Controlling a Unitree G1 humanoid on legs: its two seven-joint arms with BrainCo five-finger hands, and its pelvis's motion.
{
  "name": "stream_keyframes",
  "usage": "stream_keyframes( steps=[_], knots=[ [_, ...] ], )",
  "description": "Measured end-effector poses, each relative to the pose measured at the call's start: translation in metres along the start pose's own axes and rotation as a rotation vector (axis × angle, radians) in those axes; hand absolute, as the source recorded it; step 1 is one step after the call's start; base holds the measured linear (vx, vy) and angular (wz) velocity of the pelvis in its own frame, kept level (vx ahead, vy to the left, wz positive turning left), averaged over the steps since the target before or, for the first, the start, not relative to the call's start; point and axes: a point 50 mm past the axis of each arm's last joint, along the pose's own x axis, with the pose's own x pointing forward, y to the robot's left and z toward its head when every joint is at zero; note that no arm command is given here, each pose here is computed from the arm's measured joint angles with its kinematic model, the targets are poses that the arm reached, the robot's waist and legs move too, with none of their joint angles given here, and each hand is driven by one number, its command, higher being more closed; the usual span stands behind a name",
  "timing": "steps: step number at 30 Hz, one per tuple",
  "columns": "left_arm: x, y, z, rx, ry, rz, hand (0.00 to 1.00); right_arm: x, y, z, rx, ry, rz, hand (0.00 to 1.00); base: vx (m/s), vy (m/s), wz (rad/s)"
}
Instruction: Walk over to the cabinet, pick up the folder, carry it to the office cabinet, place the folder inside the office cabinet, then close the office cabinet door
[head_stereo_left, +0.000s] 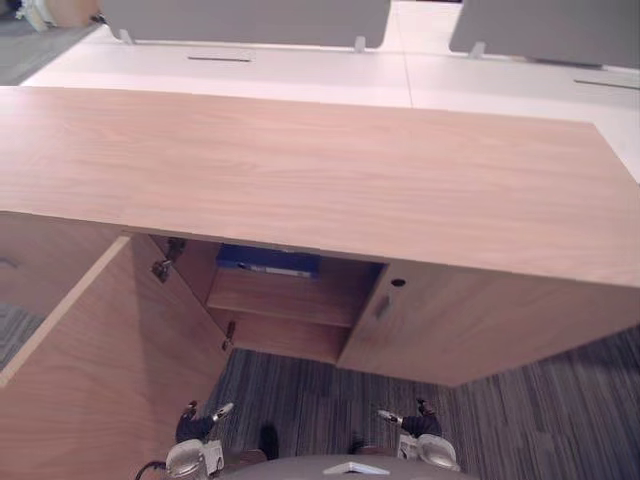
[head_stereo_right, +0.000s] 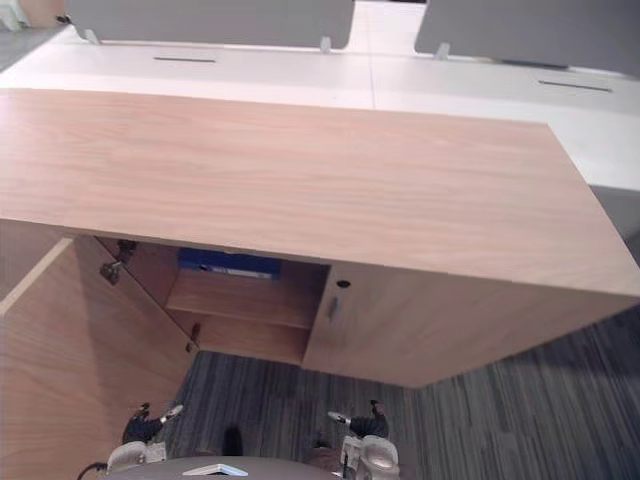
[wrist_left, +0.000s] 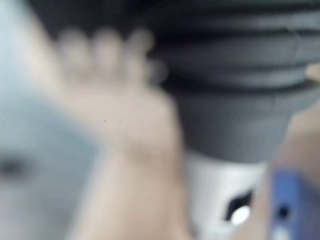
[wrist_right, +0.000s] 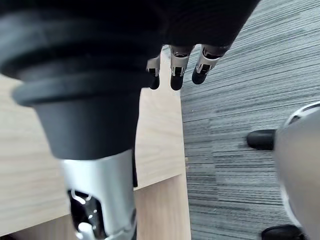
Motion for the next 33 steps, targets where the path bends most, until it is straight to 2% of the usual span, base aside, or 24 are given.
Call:
stream_keyframes(
  steps=[6,11,13,18,20,25,31,33],
  knots=[
    [-0.002,0.026,-0.009,-0.239,0.045,0.182,0.00,0.007,0.004,0.019,0.012,-0.041,-0.005,0.00,-0.05,-0.036,0.28],
    [-0.005,0.055,-0.008,-0.416,0.024,0.342,0.00,0.007,0.001,0.017,0.009,-0.034,-0.019,0.00,-0.15,-0.022,0.27],
    [-0.008,0.078,0.001,-0.516,-0.038,0.447,0.00,0.007,-0.001,0.017,0.008,-0.034,-0.036,0.00,-0.07,-0.006,0.32],
    [-0.020,0.124,0.012,-0.647,-0.154,0.622,0.00,0.008,-0.009,0.018,-0.002,-0.040,-0.058,0.00,0.01,-0.001,0.24],
    [-0.027,0.142,0.019,-0.663,-0.210,0.677,0.00,0.008,-0.009,0.018,-0.002,-0.042,-0.058,0.00,0.09,-0.019,0.11],
    [-0.035,0.166,0.051,-0.641,-0.366,0.694,0.00,0.008,-0.009,0.019,-0.006,-0.047,-0.058,0.00,0.14,-0.030,0.06],
    [-0.030,0.150,0.081,-0.531,-0.472,0.542,0.00,0.012,-0.019,0.027,-0.028,-0.055,-0.076,0.00,0.11,-0.027,0.05],
    [-0.031,0.149,0.086,-0.521,-0.490,0.534,0.00,0.012,-0.020,0.027,-0.032,-0.051,-0.076,0.00,0.01,-0.011,-0.12]
  ],
)
